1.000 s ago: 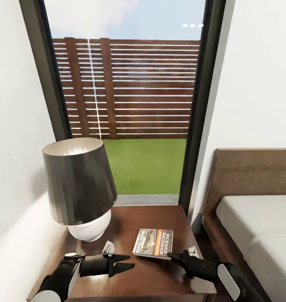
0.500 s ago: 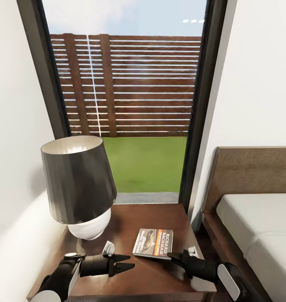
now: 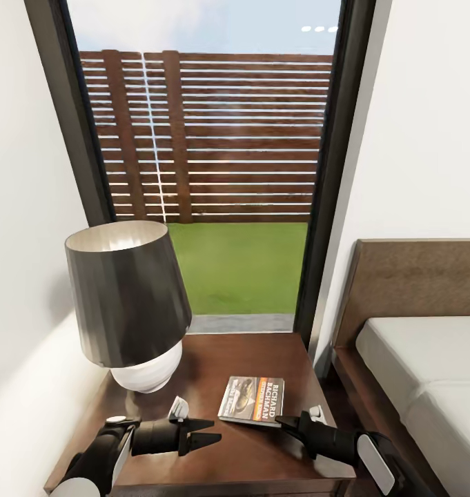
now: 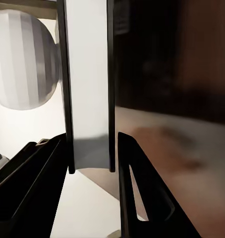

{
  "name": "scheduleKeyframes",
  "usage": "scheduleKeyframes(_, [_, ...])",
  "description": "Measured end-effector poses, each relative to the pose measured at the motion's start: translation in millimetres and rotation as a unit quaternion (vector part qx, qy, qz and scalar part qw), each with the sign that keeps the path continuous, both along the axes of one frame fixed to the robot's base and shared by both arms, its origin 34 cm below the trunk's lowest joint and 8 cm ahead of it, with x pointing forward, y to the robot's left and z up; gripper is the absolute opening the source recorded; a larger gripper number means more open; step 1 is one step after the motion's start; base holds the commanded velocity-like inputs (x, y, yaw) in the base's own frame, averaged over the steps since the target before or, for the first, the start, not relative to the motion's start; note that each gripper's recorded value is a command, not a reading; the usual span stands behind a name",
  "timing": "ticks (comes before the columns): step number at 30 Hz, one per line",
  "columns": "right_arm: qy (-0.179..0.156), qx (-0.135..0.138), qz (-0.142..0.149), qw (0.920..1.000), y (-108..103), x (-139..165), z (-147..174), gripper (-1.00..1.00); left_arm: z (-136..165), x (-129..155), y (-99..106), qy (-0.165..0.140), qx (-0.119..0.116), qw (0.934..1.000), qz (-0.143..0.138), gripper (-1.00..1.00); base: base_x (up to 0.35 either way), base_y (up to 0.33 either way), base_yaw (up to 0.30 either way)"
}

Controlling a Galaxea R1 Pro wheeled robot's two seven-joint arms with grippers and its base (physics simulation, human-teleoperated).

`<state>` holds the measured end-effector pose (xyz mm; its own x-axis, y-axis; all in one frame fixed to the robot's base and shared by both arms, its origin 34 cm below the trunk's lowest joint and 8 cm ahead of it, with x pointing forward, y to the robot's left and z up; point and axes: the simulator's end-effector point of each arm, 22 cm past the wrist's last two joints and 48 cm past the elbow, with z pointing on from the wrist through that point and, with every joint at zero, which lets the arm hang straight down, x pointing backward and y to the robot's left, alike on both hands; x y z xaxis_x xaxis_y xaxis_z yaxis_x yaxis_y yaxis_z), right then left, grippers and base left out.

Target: In the bedroom, move the book from the bed onto either nightstand, and place the two sandals side by side next to the bed.

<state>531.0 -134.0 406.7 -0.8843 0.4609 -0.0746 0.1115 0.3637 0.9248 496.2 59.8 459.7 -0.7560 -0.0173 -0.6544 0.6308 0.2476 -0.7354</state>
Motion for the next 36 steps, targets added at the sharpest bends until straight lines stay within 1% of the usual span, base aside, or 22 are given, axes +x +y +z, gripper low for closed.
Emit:
scheduleKeyframes(2, [0.005,0.007,-0.003,1.0000,0.5,0.1,-1.4,-1.00,-3.6,-0.4,0.0,0.004,0.000,1.0000,0.000,1.00,0.000,0.000,0.000])
scheduleKeyframes(6, [0.005,0.007,-0.003,1.0000,0.6,0.1,-1.4,-1.00,-3.6,-0.4,0.0,0.004,0.000,1.0000,0.000,1.00,0.000,0.000,0.000])
scheduleKeyframes(20, [0.005,0.007,-0.003,1.0000,0.6,0.1,-1.4,-1.00,-3.5,-0.4,0.0,0.004,0.000,1.0000,0.000,1.00,0.000,0.000,0.000])
scheduleKeyframes(22, [0.000,0.001,0.000,1.0000,0.2,0.1,0.3,-1.00,0.0,0.0,0.0,0.000,0.000,1.0000,0.000,1.00,0.000,0.000,0.000])
scheduleKeyframes(25, [-0.002,-0.001,0.000,1.0000,0.0,0.3,1.6,-1.00,1.8,0.2,0.0,-0.002,0.000,1.0000,0.000,1.00,0.000,0.000,0.000])
scheduleKeyframes(36, [-0.002,0.000,0.000,1.0000,0.0,0.5,2.0,-1.00,1.8,0.2,0.0,-0.002,0.000,1.0000,0.000,1.00,0.000,0.000,0.000])
